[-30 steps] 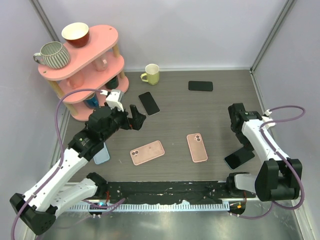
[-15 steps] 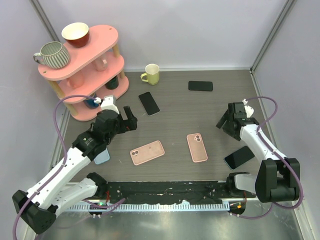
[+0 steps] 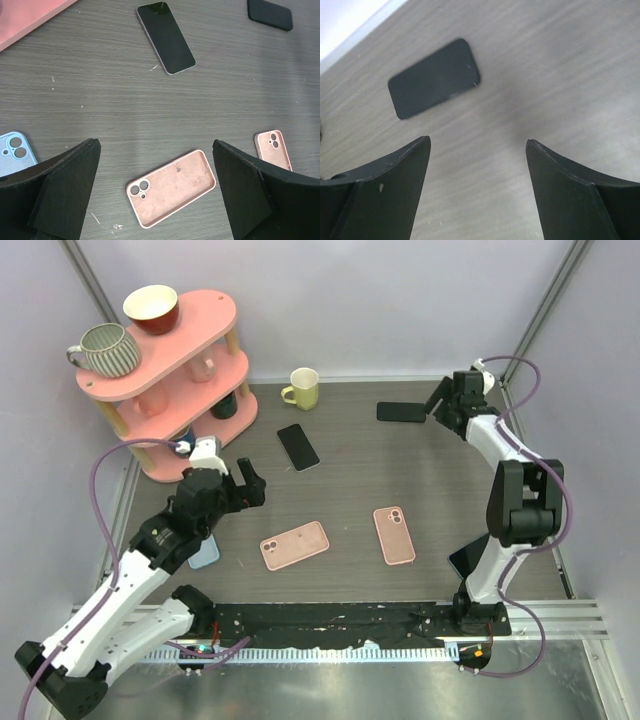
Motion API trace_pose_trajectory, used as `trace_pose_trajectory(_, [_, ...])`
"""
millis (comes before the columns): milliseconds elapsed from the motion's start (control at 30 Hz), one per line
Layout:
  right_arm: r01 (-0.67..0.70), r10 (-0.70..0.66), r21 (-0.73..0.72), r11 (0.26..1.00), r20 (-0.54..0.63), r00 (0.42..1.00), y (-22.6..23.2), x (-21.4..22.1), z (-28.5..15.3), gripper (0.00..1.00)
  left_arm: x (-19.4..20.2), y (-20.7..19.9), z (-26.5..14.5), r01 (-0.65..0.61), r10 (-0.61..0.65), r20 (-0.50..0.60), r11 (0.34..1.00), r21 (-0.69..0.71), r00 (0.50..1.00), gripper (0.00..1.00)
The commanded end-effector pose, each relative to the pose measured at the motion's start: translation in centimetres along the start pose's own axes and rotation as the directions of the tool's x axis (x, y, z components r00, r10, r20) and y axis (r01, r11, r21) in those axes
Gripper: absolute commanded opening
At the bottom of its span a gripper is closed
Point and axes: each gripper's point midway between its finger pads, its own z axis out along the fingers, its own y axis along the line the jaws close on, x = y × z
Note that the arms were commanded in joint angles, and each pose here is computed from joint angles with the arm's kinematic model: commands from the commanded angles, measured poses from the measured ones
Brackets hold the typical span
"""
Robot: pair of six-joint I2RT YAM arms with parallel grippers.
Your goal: Put the phone into the phone case
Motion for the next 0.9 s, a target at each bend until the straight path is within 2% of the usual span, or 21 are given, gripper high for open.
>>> trace_pose_trajectory(0, [0.004,-0.004,-0.043,0.999,-0.003,1.000,2.4,-2.5,1.2,0.81,-0.8,0.3,-0.9,0.003,-0.004,0.057,1.000,0.015,0.998,1.00])
trace_pose_trajectory(33, [-0.027,0.028,0.047,0.999,-0.023,0.999,1.2,-2.3,1.3,0.80,-0.9,0.2,-1.0,0.005,-0.006,0.062,1.000,0.020,0.998,1.00])
trace_pose_trajectory(67, [-0.021,0.040,0.219,0.976,-0.081,0.996,-1.6,-1.5,0.6,0.79,-1.0,0.2,-1.1,0.006,-0.008,0.065,1.000,0.022,0.998,1.00])
trace_pose_trajectory(100, [-0.068,0.097,0.300,0.952,-0.084,0.992,-2.7,-1.0,0.0,0.78,-1.3,0.1,-1.3,0.009,-0.011,0.071,1.000,0.026,0.997,1.00])
trace_pose_trajectory(167, [-0.057,0.120,0.459,0.887,-0.109,0.987,-6.3,0.6,-2.7,0.78,-1.6,0.1,-1.6,0.015,-0.017,0.084,0.999,0.035,0.996,1.00])
trace_pose_trajectory(233, [-0.149,0.223,0.550,0.822,-0.069,0.972,-10.0,1.0,-4.7,0.80,-1.7,0.0,-1.9,0.018,-0.022,0.091,0.999,0.045,0.996,1.00])
trace_pose_trajectory(267, [-0.160,0.249,0.585,0.795,-0.073,0.966,-12.0,2.8,-6.5,0.83,-1.7,0.0,-2.0,0.018,-0.022,0.094,0.999,0.049,0.995,1.00])
trace_pose_trajectory(333, [-0.220,0.306,0.631,0.744,-0.029,0.952,-15.0,3.7,-7.9,0.90,-1.7,-0.1,-2.2,0.014,-0.021,0.102,0.998,0.067,0.995,1.00])
trace_pose_trajectory(367, [-0.206,0.314,0.666,0.717,-0.044,0.948,-16.8,5.5,-8.7,0.93,-1.7,-0.2,-2.2,0.008,-0.015,0.104,0.997,0.075,0.994,1.00])
trace_pose_trajectory(533, [-0.229,0.344,0.698,0.679,-0.027,0.939,-19.6,7.4,-11.7,0.96,-1.4,-1.0,-1.9,0.000,-0.010,0.091,0.994,0.111,0.996,1.00])
trace_pose_trajectory(667, [-0.232,0.365,0.762,0.605,-0.006,0.931,-23.4,10.1,-13.9,0.96,-0.6,-1.5,-1.3,-0.003,-0.002,0.041,0.993,0.118,0.999,1.00])
trace_pose_trajectory(800, [-0.244,0.375,0.774,0.585,0.009,0.927,-25.1,11.4,-14.7,0.96,-0.4,-1.8,-1.2,0.002,-0.005,0.023,0.992,0.126,1.000,1.00])
trace_pose_trajectory(867, [-0.261,0.389,0.757,0.599,0.010,0.921,-24.8,11.7,-14.7,0.96,-0.4,-1.7,-1.2,0.006,-0.010,0.026,0.992,0.127,1.000,1.00])
